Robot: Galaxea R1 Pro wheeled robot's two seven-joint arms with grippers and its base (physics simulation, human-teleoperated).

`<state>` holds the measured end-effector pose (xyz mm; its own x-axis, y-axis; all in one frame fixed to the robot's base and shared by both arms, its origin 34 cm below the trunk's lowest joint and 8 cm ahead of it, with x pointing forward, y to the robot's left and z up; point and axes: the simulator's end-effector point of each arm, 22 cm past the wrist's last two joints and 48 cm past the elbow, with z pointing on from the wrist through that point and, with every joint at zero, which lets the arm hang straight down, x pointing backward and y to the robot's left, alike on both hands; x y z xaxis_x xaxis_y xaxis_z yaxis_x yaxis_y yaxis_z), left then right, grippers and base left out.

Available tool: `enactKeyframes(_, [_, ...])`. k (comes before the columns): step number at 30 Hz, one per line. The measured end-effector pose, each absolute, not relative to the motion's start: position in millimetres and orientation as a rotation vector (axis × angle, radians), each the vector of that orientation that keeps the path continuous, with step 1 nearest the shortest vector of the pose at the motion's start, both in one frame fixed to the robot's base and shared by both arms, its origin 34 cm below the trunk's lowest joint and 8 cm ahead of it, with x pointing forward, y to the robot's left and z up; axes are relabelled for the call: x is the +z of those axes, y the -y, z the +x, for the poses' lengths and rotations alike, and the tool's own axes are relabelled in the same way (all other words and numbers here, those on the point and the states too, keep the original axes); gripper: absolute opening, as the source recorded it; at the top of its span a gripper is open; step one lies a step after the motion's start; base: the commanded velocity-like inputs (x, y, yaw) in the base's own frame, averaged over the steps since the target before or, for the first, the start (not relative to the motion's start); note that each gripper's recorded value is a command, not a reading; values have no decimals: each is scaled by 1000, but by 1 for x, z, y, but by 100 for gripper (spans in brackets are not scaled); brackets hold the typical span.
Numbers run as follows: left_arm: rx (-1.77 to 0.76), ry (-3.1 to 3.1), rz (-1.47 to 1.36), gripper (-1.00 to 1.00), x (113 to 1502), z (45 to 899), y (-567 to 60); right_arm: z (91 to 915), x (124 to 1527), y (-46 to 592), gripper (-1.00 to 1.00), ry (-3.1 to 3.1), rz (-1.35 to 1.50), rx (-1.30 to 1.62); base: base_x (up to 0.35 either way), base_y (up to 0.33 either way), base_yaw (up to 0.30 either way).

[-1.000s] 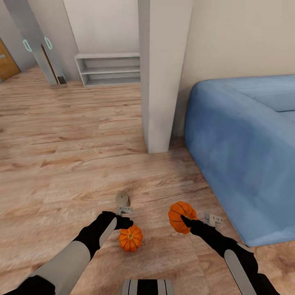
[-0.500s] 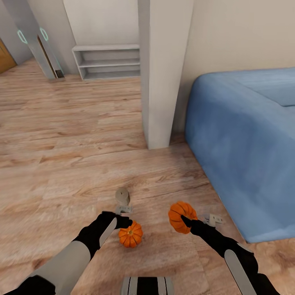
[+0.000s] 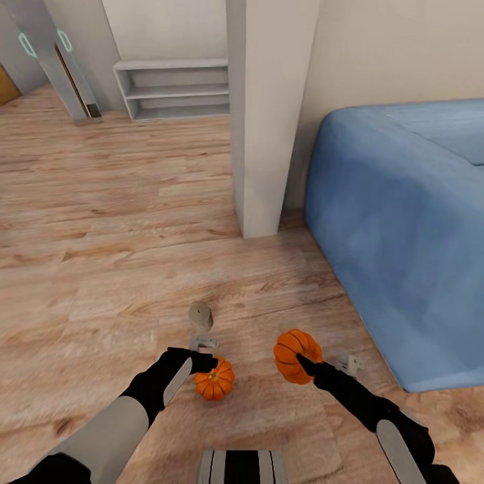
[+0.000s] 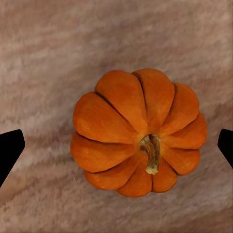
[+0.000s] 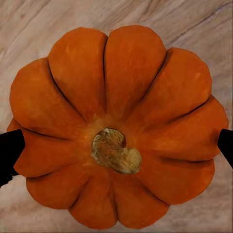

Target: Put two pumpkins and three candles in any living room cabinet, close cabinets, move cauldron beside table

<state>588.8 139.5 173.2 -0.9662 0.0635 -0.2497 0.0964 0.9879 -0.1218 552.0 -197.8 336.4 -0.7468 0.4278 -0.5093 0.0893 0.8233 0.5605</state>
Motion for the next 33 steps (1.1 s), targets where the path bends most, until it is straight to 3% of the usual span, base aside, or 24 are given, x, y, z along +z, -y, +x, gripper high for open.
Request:
enactKeyframes(23, [-209, -2877, 119, 100, 175, 591, -136, 562, 366, 210, -100, -2227, 387, 829, 0, 0, 0])
enactKeyframes(33, [-203, -2874, 180, 100, 175, 588, -130, 555, 398, 194, -100, -2147, 384, 1112, 0, 0, 0])
